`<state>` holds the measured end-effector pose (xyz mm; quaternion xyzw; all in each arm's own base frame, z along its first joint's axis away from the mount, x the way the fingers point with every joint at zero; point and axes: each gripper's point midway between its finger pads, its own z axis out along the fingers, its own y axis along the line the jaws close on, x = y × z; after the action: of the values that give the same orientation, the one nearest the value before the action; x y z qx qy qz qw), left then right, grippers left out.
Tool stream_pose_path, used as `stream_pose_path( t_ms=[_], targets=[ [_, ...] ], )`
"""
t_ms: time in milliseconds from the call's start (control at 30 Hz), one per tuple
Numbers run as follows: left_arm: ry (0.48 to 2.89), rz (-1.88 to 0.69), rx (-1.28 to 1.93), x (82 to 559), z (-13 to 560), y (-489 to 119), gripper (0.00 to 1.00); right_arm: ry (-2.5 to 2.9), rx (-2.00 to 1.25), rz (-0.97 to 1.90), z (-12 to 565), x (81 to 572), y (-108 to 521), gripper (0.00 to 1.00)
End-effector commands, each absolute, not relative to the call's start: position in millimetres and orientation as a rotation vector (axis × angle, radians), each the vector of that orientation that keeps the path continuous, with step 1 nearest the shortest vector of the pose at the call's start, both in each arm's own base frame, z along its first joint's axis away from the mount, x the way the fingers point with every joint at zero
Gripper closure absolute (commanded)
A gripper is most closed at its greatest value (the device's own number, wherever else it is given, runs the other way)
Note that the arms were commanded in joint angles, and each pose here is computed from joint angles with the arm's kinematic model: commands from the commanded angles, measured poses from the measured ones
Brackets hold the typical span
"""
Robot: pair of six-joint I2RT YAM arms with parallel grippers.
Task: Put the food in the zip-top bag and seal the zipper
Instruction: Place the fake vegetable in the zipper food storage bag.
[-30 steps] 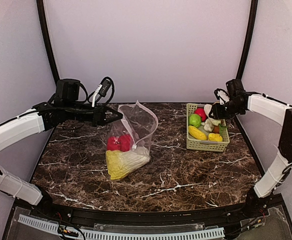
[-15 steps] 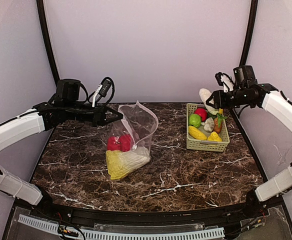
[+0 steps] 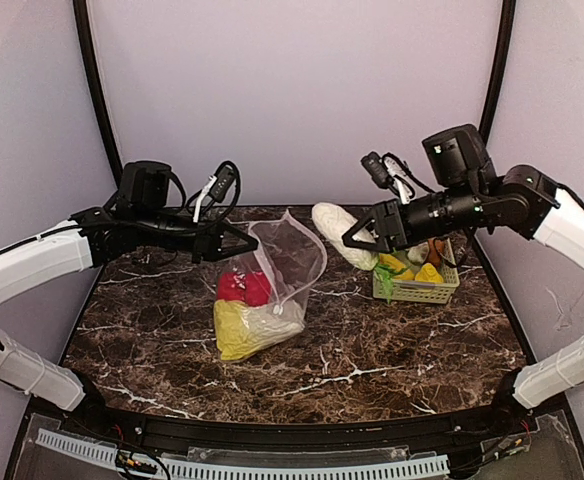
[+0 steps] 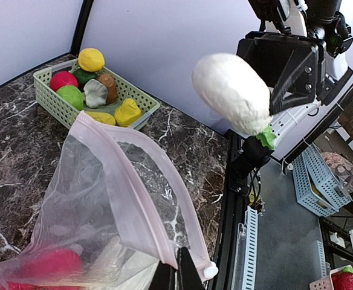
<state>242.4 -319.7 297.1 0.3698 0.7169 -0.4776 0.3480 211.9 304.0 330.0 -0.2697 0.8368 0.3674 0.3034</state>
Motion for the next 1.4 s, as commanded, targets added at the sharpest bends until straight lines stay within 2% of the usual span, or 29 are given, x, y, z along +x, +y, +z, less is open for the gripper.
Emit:
stream_pose_path(
  t_ms=[0, 200, 433, 733, 900, 1367],
  targets=[
    [1.833, -1.260, 0.998, 231, 298, -326, 0.99, 2.338, -0.700, 1.050, 316, 189, 333, 0.52],
    [1.820, -1.272, 1.023, 224, 300, -330, 0.99, 2.451, -0.664, 1.041, 300, 185, 363, 0.53],
    [1.814, -1.275, 1.045, 219, 300, -333, 0.99, 2.490, -0.492, 0.946, 288, 220, 389, 0.54],
    [1.839, -1.282, 1.043, 219, 293, -336, 0.99, 2.408, -0.327, 1.015, 287, 248, 430, 0.53],
    [1.845, -1.303, 1.040, 219, 292, -338, 0.99, 2.396, -0.216, 1.064, 274, 257, 438, 0.53],
    [1.818, -1.340, 1.044, 215, 297, -339, 0.99, 2.431, -0.087, 0.933, 227, 281, 454, 0.49]
  ],
)
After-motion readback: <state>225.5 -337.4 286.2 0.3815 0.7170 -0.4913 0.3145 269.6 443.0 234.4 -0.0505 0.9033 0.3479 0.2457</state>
